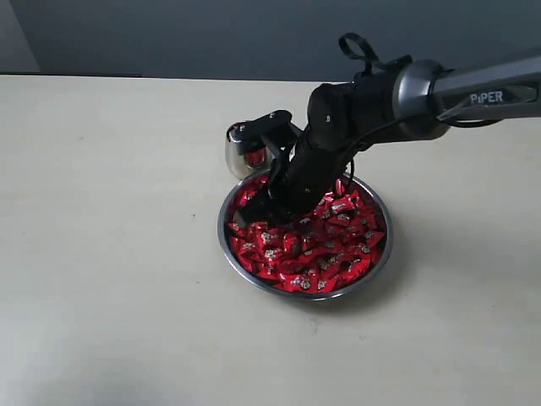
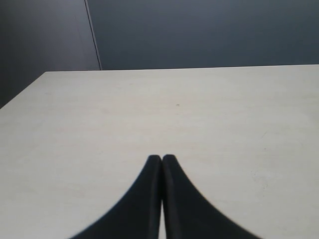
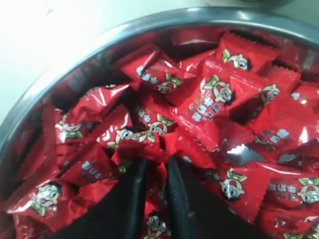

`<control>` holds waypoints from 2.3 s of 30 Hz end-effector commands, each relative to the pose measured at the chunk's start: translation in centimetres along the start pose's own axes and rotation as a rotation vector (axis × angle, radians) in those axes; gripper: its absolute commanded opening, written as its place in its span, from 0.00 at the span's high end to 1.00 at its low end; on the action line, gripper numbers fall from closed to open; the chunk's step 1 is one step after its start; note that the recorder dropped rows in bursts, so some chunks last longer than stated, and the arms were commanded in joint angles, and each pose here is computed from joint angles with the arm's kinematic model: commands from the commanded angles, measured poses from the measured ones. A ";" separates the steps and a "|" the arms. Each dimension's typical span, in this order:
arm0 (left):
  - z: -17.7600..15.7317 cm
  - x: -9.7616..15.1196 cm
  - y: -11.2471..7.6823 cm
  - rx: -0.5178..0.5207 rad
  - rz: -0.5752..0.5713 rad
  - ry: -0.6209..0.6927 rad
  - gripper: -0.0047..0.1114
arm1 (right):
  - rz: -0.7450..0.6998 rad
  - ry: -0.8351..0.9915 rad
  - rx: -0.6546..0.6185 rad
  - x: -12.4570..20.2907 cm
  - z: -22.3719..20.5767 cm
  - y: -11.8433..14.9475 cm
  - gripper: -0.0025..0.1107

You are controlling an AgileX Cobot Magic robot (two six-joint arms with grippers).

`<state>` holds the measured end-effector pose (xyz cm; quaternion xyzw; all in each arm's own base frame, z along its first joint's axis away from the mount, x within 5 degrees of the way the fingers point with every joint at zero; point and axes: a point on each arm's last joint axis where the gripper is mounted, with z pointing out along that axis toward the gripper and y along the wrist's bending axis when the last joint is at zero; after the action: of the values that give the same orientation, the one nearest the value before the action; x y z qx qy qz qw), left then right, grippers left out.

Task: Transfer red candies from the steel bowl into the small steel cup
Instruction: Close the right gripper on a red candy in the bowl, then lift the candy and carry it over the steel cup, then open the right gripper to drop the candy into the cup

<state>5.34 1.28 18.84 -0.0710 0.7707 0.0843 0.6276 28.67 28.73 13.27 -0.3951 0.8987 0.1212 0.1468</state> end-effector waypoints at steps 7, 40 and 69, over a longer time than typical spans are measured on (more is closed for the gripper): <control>0.0 0.1 0.0 0.004 0.004 -0.003 0.96 | -0.023 0.013 0.012 0.1 0.7 -0.2 0.89; 0.0 0.1 0.0 0.004 0.004 -0.003 0.96 | -0.099 -0.252 0.138 -9.1 -8.6 -0.5 0.99; 0.0 0.1 0.0 0.004 0.004 -0.003 0.96 | -0.073 -0.226 0.173 -12.3 -2.4 -2.4 0.99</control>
<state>5.34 1.28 18.84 -0.0710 0.7707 0.0843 0.6276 37.29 35.13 19.45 -0.4078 0.8656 0.0842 0.2780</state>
